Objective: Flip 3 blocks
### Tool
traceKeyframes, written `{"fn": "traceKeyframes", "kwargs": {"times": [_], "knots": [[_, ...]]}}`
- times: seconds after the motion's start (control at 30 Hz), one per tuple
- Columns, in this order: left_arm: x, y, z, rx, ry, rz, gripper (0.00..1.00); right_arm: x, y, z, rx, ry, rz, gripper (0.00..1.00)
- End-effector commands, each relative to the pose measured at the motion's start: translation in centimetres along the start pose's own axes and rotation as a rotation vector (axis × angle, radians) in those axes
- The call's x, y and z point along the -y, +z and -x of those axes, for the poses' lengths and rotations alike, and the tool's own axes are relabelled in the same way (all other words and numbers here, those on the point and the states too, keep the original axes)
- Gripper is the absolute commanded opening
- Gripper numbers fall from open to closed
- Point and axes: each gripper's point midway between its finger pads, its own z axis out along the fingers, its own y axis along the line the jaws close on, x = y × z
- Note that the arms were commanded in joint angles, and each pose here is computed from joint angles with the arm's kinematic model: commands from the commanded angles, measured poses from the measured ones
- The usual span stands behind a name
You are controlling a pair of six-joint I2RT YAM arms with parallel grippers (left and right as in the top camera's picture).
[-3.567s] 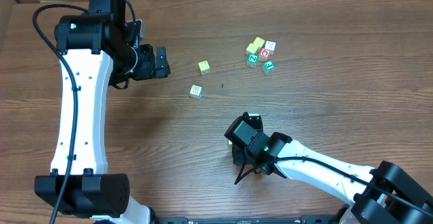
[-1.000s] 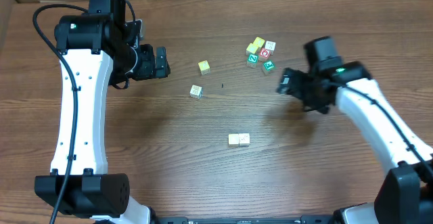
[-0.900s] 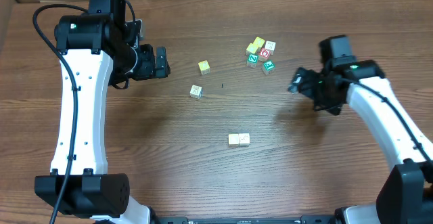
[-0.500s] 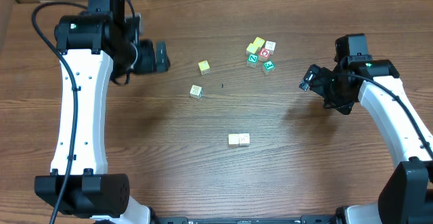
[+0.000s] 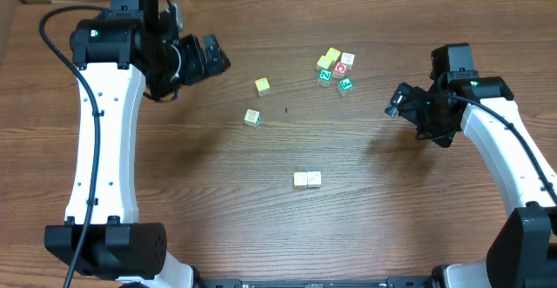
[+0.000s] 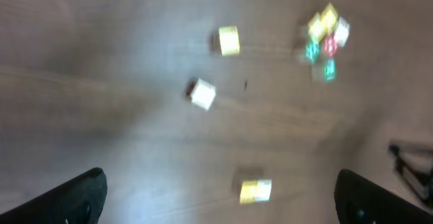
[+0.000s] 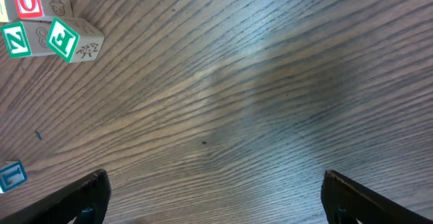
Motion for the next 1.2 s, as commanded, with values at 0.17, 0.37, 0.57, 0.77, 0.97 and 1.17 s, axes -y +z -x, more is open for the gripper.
{"fn": "traceKeyframes", "kwargs": {"times": [0.17, 0.37, 0.57, 0.77, 0.97, 1.17], "knots": [[1.3, 5.8, -5.6, -0.194, 0.266, 0.049, 1.0, -0.4, -0.3, 0.5, 0.012, -0.01, 0.014, 1.0], [3.4, 11.2, -8.3, -0.206, 0.409, 0.031, 1.0, -0.4, -0.3, 0.5, 0.012, -0.011, 0.014, 1.0], [3.0, 11.9, -5.2, -0.059, 0.349, 0.119, 0.79, -0.4, -0.3, 0.5, 0.012, -0.01, 0.014, 1.0], [1.5, 13.9, -4.4, -0.052, 0.295, 0.211, 0.52, -0.4, -0.3, 0.5, 0.012, -0.011, 0.014, 1.0], [-0.8, 17.9, -5.0, -0.134, 0.285, 0.29, 0.55, -0.4, -0.3, 0.5, 0.012, -0.011, 0.014, 1.0], [-1.9, 21.1, -4.8, -0.17, 0.381, 0.316, 0.57, -0.4, -0.3, 0.5, 0.012, -0.01, 0.014, 1.0]]}}
